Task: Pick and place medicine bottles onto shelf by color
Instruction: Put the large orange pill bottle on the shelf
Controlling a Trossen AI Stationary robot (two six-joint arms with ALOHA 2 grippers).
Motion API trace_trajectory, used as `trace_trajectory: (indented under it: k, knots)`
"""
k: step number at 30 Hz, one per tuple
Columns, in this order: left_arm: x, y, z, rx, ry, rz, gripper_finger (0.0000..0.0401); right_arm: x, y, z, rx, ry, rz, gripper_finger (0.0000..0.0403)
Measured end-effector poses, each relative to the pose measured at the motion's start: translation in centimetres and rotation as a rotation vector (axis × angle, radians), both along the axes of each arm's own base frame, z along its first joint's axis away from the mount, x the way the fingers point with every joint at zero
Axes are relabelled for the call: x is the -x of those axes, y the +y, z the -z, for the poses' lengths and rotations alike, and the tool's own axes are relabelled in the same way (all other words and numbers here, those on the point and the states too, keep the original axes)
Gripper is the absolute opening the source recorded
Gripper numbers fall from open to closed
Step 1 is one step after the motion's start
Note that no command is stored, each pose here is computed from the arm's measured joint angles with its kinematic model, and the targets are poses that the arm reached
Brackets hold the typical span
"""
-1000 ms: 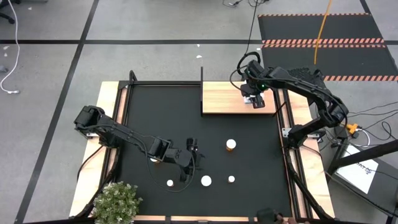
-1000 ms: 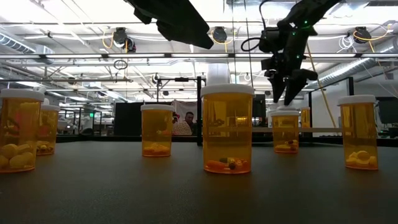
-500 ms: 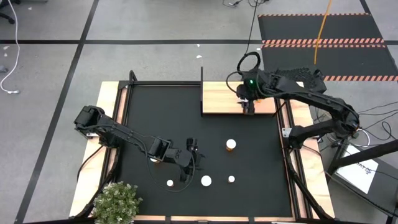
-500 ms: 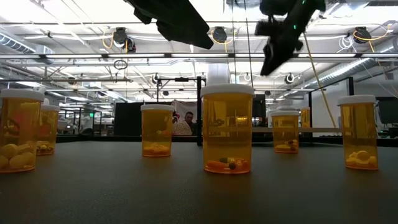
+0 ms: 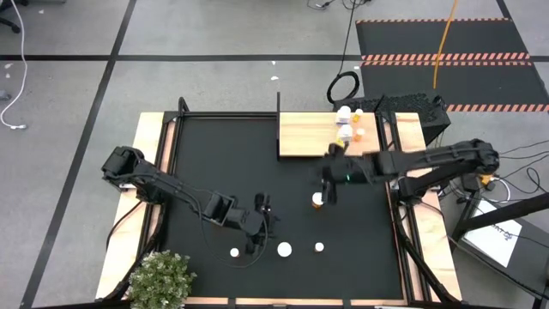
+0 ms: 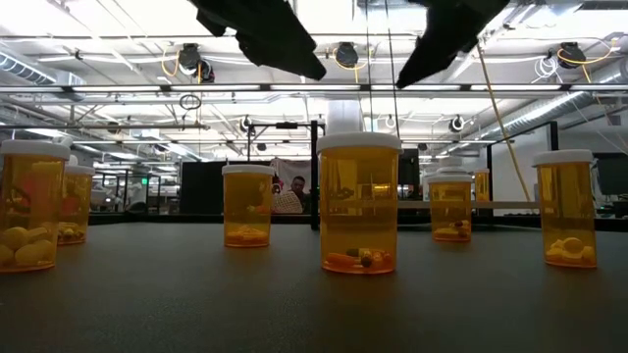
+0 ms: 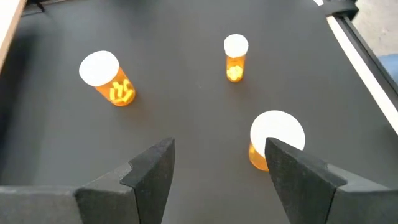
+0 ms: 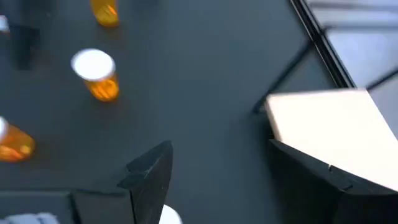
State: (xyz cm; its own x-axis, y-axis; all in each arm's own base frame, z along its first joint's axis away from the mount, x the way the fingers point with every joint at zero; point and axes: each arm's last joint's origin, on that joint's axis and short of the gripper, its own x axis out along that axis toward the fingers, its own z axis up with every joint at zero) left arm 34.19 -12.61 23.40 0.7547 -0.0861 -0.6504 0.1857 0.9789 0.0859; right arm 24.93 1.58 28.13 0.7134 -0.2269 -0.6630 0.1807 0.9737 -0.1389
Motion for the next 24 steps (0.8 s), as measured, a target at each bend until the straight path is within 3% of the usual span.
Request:
trace_trajectory:
  k: [9,16,24]
  knots:
    - [0.3,-0.4,-0.7,0.012,0.067,-0.021,0.025,0.9,6.2,0.8,-0.006,-0.108,-0.083,0.0253]
    - [1.1,0.1,-1.5,-0.025,0.204,-0.118,0.025,2.5,6.8,-0.5,0.002,-0.164,-0.075,0.0253]
    - [3.3,-0.2,0.0,-0.065,0.388,-0.201,0.025,3.4,7.2,-1.3,-0.019,-0.2,-0.08,0.0253]
